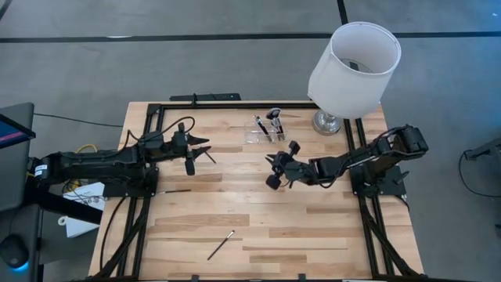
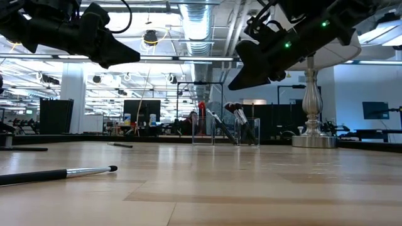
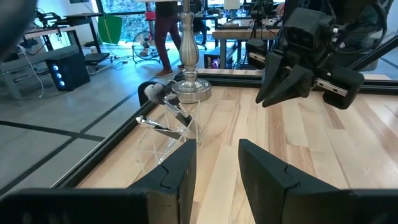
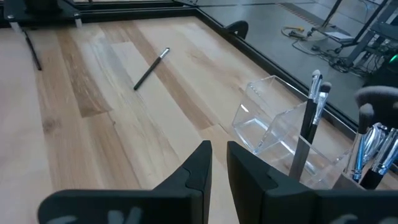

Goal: Put items in baskets/containers
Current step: Put the silver eyeshadow brush into the transparent organizer

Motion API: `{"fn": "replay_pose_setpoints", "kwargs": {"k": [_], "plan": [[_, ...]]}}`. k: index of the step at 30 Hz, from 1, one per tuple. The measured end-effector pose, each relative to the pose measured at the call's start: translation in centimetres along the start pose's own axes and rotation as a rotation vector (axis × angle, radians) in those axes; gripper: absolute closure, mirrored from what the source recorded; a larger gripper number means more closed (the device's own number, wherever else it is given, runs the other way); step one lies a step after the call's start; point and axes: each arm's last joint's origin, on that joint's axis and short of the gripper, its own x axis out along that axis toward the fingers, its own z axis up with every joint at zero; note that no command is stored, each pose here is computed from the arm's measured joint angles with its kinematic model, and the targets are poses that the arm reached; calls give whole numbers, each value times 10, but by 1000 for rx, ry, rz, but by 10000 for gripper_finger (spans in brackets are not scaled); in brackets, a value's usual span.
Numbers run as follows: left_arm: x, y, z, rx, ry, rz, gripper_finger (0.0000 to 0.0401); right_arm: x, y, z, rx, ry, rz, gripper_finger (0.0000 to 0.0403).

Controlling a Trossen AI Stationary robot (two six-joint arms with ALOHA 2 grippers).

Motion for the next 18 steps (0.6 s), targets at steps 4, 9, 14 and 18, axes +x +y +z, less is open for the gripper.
{"fn": "replay_pose_setpoints", "kwargs": {"k": [4,9,14,18], "plan": [[0,0,0,0,-2,0,284,1,-2,0,3,1,-6,361],[0,0,1,0,-8,1,284,1,-1,0,4,1,-3,361],[0,0,1,-1,-15,2,284,2,5,0,84,19,177,361],[0,0,2,-1,-19,2,284,9,23,-5,83,1,392,361]]}}
